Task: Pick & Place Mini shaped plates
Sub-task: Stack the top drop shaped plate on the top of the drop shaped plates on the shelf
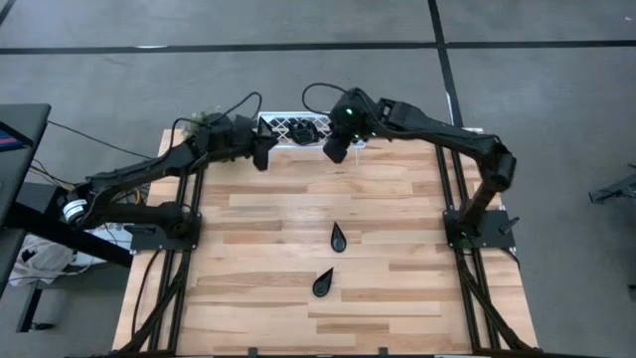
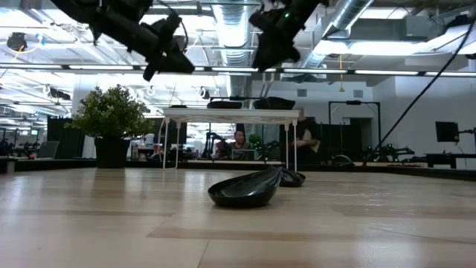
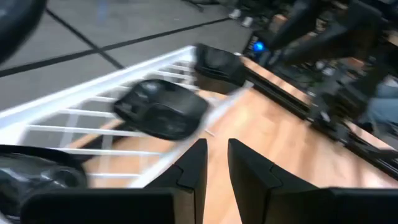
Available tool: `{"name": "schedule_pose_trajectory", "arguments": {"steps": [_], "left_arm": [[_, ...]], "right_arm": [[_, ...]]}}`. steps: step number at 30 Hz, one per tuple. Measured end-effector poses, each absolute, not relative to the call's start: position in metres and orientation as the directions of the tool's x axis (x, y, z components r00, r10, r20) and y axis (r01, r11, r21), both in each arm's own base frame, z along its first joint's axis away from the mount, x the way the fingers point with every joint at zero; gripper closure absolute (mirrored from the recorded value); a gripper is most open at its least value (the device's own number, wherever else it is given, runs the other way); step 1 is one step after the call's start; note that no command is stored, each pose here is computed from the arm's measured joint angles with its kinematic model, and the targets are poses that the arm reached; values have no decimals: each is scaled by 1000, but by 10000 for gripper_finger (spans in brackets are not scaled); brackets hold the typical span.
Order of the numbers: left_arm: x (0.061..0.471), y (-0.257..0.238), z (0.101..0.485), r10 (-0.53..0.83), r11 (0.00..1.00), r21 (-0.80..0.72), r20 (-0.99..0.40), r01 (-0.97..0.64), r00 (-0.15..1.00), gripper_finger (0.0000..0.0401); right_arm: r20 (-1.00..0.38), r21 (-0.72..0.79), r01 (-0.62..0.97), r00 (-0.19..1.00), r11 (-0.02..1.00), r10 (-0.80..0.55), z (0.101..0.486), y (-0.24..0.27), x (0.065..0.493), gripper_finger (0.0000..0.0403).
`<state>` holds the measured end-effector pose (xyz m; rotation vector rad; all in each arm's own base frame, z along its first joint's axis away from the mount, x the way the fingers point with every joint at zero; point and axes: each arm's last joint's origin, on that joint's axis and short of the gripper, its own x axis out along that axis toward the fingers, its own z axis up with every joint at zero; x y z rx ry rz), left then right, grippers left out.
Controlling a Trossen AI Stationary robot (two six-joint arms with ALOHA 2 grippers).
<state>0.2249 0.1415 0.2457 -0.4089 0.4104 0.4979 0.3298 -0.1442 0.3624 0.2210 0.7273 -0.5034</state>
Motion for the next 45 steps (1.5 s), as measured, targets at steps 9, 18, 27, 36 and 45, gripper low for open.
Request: {"name": "schedule_pose_trajectory", "arguments": {"steps": [9,18,27,36,45], "left_arm": [[240,75,257,248,868,-283,-467,-409,849,344],[251,9,257,152,878,-342,-466,-335,872,348],[251,-32,254,156,837,-409,-458,-364,875,348],[252,-52,250,155,831,-419,-458,-367,875,348],[252,-53,250,155,828,-427,-449,-363,880,348]], "right_arm": [[-569,151,570,718,807,-401,331,-61,262,281],[-590,276,518,757,810,-282,273,7,260,281],[-760,125,510,600,851,-249,206,35,292,281],[-843,80,463,504,883,-188,165,49,304,281],[-856,150,402,510,903,-84,144,54,316,281]]}}
